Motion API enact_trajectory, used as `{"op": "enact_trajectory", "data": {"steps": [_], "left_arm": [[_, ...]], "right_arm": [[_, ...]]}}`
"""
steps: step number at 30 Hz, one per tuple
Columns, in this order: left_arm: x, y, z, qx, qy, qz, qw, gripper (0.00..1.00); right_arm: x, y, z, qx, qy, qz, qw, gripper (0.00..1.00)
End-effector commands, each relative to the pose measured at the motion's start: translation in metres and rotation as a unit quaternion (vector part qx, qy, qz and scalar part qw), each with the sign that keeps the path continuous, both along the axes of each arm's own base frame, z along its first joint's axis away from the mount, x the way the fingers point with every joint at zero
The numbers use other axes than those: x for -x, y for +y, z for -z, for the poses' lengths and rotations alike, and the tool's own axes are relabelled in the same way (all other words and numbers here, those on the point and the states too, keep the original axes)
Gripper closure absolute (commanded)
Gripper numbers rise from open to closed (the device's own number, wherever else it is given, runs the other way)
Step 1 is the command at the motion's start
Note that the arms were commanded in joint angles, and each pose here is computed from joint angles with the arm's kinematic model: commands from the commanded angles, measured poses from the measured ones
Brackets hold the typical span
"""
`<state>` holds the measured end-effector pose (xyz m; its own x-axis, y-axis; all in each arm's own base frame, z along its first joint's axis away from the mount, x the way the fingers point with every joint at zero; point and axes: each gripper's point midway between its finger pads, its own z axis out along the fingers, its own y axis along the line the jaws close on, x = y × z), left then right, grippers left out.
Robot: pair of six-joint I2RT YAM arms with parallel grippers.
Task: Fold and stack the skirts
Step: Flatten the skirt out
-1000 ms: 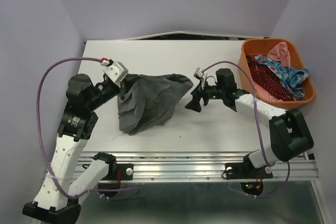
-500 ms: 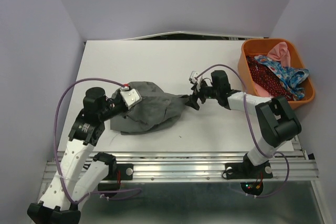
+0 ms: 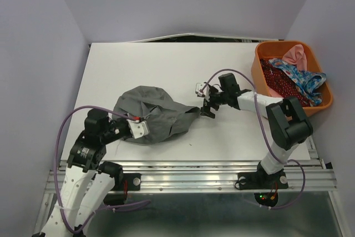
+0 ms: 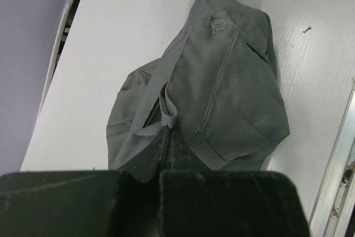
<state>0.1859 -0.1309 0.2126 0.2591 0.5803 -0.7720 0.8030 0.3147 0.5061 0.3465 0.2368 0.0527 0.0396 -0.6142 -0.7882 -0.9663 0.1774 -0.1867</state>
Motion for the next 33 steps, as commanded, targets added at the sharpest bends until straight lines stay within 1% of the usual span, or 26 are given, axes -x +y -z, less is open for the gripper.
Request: {"op": "enact_trajectory", "data": {"steps": [1, 4, 5, 8, 12, 16, 18, 20, 21, 23, 25, 26, 29, 30, 33], "left_arm": [[0.002, 0.003, -0.003, -0.019, -0.034, 0.012, 0.999, 1.00], [-0.004, 0.003, -0.004, -0.012, -0.034, 0.000, 0.999, 1.00], [-0.006, 0.003, -0.004, -0.011, -0.033, -0.003, 0.999, 1.00], [-0.011, 0.004, -0.005, -0.011, -0.042, -0.011, 0.999, 1.00], [-0.015, 0.006, -0.005, -0.012, -0.041, -0.020, 0.999, 1.00], [-0.015, 0.008, 0.000, -0.015, -0.038, -0.026, 0.999, 1.00], [-0.016, 0.009, 0.000, -0.016, -0.041, -0.029, 0.999, 1.00], [-0.018, 0.009, -0.001, -0.016, -0.048, -0.031, 0.998, 1.00], [-0.019, 0.009, -0.002, -0.017, -0.050, -0.031, 0.998, 1.00], [-0.023, 0.011, -0.004, -0.021, -0.057, -0.038, 0.997, 1.00], [-0.026, 0.012, -0.005, -0.029, -0.064, -0.037, 0.997, 1.00], [-0.027, 0.013, -0.007, -0.031, -0.067, -0.037, 0.997, 1.00], [-0.030, 0.012, -0.008, -0.034, -0.074, -0.034, 0.996, 1.00], [-0.031, 0.012, -0.007, -0.037, -0.074, -0.033, 0.996, 1.00], [-0.033, 0.011, -0.008, -0.037, -0.076, -0.032, 0.996, 1.00]], "right_arm": [[-0.014, 0.017, -0.027, -0.012, -0.037, -0.052, 0.998, 0.00], [0.009, 0.031, -0.022, -0.004, -0.028, -0.106, 0.994, 0.00], [0.014, 0.032, -0.018, 0.005, -0.038, -0.124, 0.992, 0.00], [0.035, 0.035, 0.002, 0.029, -0.032, -0.151, 0.988, 0.00], [0.034, 0.040, 0.011, 0.034, -0.027, -0.155, 0.987, 0.00], [0.031, 0.044, 0.015, 0.043, -0.039, -0.172, 0.983, 0.00], [0.035, 0.043, 0.020, 0.055, -0.048, -0.187, 0.980, 0.02], [0.033, 0.036, 0.024, 0.074, -0.054, -0.182, 0.979, 0.05], [0.033, 0.034, 0.025, 0.082, -0.060, -0.184, 0.978, 0.08], [0.030, 0.018, 0.030, 0.095, -0.060, -0.172, 0.979, 0.12], [0.028, 0.008, 0.025, 0.099, -0.060, -0.160, 0.980, 0.14], [0.022, -0.001, 0.023, 0.100, -0.057, -0.150, 0.982, 0.13], [0.011, -0.019, 0.010, 0.099, -0.050, -0.132, 0.985, 0.02], [0.014, -0.023, 0.008, 0.094, -0.037, -0.132, 0.986, 0.00], [0.011, -0.025, -0.009, 0.082, -0.035, -0.127, 0.988, 0.00]]}}
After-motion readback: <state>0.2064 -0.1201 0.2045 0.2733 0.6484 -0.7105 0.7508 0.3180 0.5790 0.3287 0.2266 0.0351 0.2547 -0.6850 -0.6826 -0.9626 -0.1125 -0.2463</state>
